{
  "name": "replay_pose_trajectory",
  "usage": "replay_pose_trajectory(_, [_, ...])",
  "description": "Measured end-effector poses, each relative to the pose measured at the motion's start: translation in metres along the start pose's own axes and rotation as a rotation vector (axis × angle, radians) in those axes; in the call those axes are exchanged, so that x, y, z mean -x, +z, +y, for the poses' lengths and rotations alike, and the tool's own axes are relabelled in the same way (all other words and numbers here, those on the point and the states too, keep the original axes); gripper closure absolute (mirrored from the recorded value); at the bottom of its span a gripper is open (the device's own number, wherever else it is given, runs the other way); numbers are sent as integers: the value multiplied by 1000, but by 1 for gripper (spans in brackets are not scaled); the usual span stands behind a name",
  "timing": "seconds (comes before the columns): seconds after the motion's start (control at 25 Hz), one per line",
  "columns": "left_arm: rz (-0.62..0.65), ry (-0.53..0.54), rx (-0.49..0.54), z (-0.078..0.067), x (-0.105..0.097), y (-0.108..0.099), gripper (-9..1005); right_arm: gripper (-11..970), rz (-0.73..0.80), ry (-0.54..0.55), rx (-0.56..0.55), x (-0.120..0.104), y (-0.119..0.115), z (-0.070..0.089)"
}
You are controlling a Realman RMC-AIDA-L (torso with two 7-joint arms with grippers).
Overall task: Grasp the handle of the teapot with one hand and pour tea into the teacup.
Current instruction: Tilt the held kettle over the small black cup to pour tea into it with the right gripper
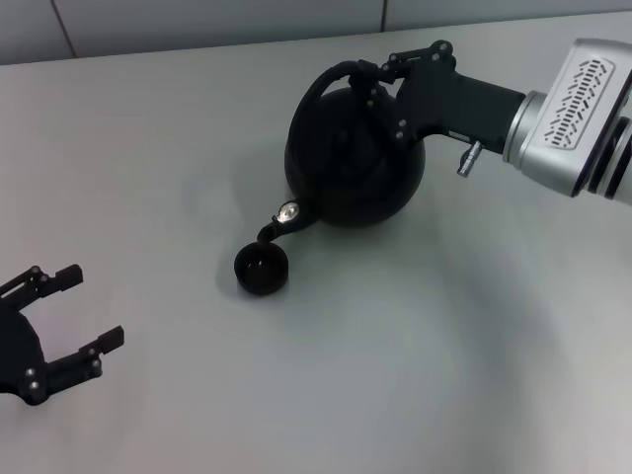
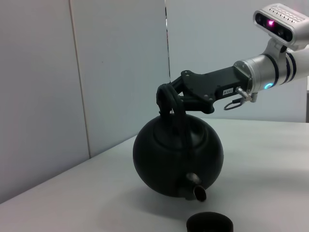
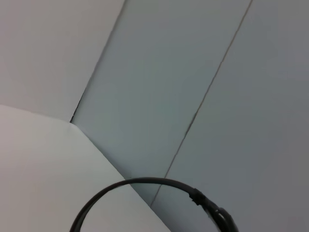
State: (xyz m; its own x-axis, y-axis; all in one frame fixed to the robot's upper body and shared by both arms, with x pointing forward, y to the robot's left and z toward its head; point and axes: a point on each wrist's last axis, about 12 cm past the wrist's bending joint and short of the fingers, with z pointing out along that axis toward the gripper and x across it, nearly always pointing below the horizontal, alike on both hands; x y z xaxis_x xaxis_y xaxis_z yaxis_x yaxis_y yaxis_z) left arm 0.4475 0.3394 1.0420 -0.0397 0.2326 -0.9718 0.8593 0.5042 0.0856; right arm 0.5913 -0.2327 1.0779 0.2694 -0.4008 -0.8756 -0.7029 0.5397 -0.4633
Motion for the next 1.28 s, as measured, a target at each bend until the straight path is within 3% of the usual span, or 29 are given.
replay_pose_trajectory(1.28, [-8, 3, 6, 1, 1, 3, 186, 877, -30, -225, 59, 15, 10, 1])
